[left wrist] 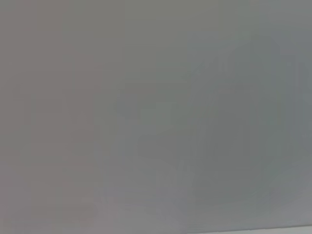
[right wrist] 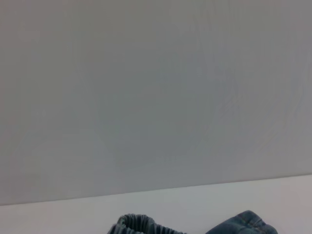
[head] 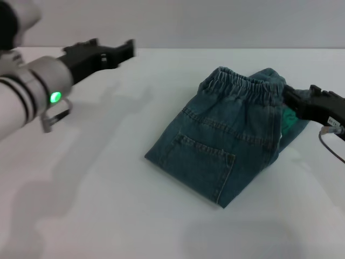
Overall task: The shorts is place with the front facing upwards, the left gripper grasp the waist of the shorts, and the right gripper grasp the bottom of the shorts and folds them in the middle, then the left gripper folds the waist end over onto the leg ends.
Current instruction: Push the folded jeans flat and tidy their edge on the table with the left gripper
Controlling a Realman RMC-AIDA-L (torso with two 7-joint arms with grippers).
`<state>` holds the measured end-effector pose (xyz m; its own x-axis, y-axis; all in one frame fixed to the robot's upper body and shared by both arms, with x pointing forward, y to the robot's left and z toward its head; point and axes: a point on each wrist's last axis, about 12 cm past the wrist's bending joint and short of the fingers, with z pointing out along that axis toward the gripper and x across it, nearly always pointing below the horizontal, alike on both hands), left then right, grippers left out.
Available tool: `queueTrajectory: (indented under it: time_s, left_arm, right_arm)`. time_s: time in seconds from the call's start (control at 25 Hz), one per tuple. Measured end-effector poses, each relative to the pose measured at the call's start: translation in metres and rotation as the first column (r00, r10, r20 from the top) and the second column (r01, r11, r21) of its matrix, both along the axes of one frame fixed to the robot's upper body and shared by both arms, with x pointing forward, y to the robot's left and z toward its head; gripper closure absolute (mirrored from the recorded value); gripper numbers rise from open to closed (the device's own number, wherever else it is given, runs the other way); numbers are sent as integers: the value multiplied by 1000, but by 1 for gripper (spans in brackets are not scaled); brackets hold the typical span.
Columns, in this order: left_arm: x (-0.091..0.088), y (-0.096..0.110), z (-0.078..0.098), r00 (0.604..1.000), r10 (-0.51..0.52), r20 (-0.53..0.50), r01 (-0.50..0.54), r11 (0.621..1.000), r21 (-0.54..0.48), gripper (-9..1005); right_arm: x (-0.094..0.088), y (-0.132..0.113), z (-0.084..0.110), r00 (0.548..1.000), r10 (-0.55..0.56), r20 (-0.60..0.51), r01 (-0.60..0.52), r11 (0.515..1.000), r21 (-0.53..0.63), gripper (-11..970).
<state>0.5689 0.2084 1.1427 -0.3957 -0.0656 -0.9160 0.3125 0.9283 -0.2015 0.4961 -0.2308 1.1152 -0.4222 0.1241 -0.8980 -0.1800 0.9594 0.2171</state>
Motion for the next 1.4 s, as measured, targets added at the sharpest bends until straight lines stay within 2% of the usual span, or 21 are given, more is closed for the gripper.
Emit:
queueTrajectory:
  time_s: [0.16, 0.4, 0.88, 1.4]
  left_arm:
    - [-2, 7, -3, 1000, 18, -9, -18, 1000, 7, 144]
    - [0, 2, -3, 1000, -3, -7, 3, 1000, 20, 144]
    - [5, -14, 3, 998, -59, -8, 59, 998, 31, 144]
    - [5, -17, 5, 997, -74, -9, 74, 997, 33, 145]
  right_arm:
    - [2, -10, 6, 1000, -26, -11, 26, 1000, 2, 406]
    - [12, -23, 2, 998, -58, -34, 58, 998, -12, 406]
    - [25, 6, 5, 998, 48, -45, -48, 999, -17, 405]
    - [27, 4, 0, 997, 46, -68, -48, 999, -26, 405]
